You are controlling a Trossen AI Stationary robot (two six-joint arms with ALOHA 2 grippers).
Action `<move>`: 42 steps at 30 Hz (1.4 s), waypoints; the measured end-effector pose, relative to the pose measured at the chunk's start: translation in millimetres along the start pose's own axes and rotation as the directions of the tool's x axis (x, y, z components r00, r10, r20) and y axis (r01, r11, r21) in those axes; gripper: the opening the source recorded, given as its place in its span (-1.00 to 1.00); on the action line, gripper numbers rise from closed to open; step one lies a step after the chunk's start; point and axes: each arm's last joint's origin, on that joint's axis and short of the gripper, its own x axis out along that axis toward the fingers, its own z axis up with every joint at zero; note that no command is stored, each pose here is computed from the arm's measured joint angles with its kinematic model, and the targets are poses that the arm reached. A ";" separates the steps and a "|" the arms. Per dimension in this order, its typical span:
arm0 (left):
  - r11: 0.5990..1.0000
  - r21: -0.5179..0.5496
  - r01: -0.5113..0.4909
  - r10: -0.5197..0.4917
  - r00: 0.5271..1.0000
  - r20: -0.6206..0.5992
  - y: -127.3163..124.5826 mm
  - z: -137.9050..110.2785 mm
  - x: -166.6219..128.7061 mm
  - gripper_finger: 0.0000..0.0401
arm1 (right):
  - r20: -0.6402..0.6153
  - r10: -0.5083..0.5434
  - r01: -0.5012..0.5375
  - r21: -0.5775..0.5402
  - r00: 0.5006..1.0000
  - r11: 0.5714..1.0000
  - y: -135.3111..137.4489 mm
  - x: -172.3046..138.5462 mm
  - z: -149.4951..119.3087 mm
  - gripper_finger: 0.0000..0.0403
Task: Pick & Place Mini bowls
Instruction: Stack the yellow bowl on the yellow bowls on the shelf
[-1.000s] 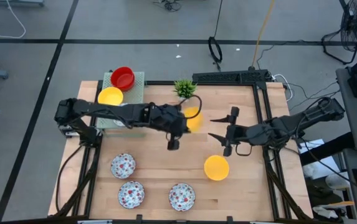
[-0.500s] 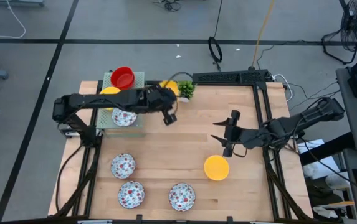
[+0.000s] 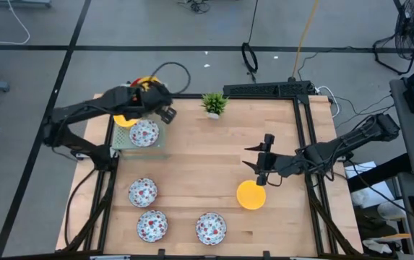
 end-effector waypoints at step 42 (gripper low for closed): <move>0.970 -0.141 -0.196 0.111 0.879 -0.464 34.3 -52.6 16.0 -0.93 | -0.001 0.005 -0.005 0.033 1.000 0.999 0.3 -0.1 -0.2 -0.01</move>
